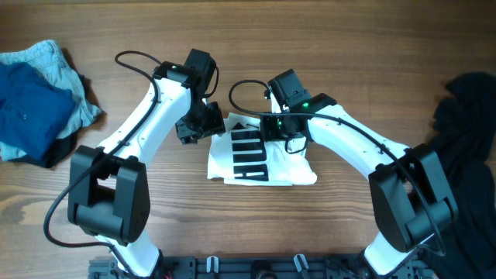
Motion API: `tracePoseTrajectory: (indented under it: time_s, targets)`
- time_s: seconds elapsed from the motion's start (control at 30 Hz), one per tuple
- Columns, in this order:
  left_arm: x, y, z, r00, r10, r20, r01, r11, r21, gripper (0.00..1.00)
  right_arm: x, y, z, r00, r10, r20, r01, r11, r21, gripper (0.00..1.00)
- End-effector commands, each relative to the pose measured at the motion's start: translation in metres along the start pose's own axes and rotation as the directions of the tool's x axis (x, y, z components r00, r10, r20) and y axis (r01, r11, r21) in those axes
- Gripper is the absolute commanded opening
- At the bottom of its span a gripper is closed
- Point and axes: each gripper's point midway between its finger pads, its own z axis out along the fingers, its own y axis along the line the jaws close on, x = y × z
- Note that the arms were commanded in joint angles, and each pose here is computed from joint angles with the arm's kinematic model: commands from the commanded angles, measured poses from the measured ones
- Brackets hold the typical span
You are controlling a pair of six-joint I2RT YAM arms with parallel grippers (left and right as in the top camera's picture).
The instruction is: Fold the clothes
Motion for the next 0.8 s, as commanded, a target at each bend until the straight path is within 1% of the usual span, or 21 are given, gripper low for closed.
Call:
tracePoseTrajectory:
  time_s: [0.0, 0.07, 0.13, 0.23, 0.3, 0.37, 0.43, 0.47, 0.53, 0.6, 0.67, 0.7, 0.73, 0.77]
  targets:
    - [0.0, 0.004, 0.003, 1.0, 0.012, -0.002, -0.012, 1.0, -0.016, 0.61, 0.005, -0.001, 0.003, 1.0, 0.006, -0.031, -0.006, 1.0, -0.004, 0.04]
    - [0.0, 0.004, 0.003, 1.0, 0.012, -0.003, -0.012, 1.0, -0.016, 0.61, 0.0, -0.012, -0.008, 0.999, 0.049, -0.017, -0.049, 0.999, 0.013, 0.04]
    - [0.0, 0.004, 0.003, 1.0, 0.012, -0.003, -0.012, 1.0, -0.016, 0.61, -0.007, -0.033, -0.022, 0.989, 0.145, 0.028, -0.147, 0.986, 0.078, 0.04]
    - [0.0, 0.004, 0.003, 1.0, 0.012, -0.002, -0.012, 1.0, -0.016, 0.61, -0.02, -0.068, -0.039, 0.97, 0.224, 0.095, -0.236, 0.961, 0.144, 0.04]
    - [0.0, 0.004, 0.003, 1.0, 0.012, -0.002, -0.012, 1.0, -0.016, 0.61, -0.015, -0.081, -0.043, 0.961, 0.264, 0.08, -0.274, 0.948, 0.163, 0.04]
    - [-0.001, 0.004, 0.003, 1.0, 0.011, -0.002, -0.011, 1.0, -0.016, 0.61, -0.006, -0.085, -0.043, 0.961, 0.273, 0.05, -0.278, 0.942, 0.189, 0.04]
    - [-0.001, 0.003, 0.003, 1.0, 0.012, 0.001, -0.012, 1.0, -0.014, 0.61, 0.016, -0.095, -0.046, 0.943, 0.333, -0.005, -0.321, 0.911, 0.259, 0.06]
    - [-0.004, 0.001, 0.003, 1.0, 0.014, 0.013, -0.014, 1.0, -0.004, 0.61, 0.023, -0.097, -0.047, 0.94, 0.34, -0.027, -0.32, 0.906, 0.277, 0.1]
    - [-0.01, -0.007, 0.002, 0.999, 0.02, 0.034, -0.021, 0.999, 0.032, 0.61, 0.032, -0.105, -0.051, 0.932, 0.362, -0.038, -0.33, 0.884, 0.331, 0.11]
    - [-0.009, -0.014, 0.002, 0.999, 0.023, 0.025, -0.025, 0.997, 0.07, 0.63, 0.044, -0.115, -0.056, 0.919, 0.39, -0.053, -0.339, 0.853, 0.397, 0.11]
    - [-0.004, -0.018, 0.002, 1.0, 0.023, 0.001, -0.023, 0.995, 0.094, 0.69, 0.054, -0.116, -0.059, 0.912, 0.401, -0.085, -0.332, 0.845, 0.418, 0.09]
    - [-0.004, -0.019, 0.002, 1.0, 0.025, 0.002, -0.025, 0.995, 0.096, 0.7, 0.057, -0.111, -0.061, 0.911, 0.399, -0.104, -0.329, 0.856, 0.399, 0.05]
    - [-0.008, -0.021, 0.002, 0.999, 0.036, 0.018, -0.038, 0.994, 0.105, 0.7, 0.058, -0.109, -0.065, 0.912, 0.395, -0.11, -0.326, 0.862, 0.388, 0.04]
    - [-0.015, -0.026, 0.001, 0.995, 0.086, 0.055, -0.092, 0.989, 0.12, 0.7, 0.058, -0.106, -0.071, 0.914, 0.392, -0.1, -0.329, 0.864, 0.381, 0.04]
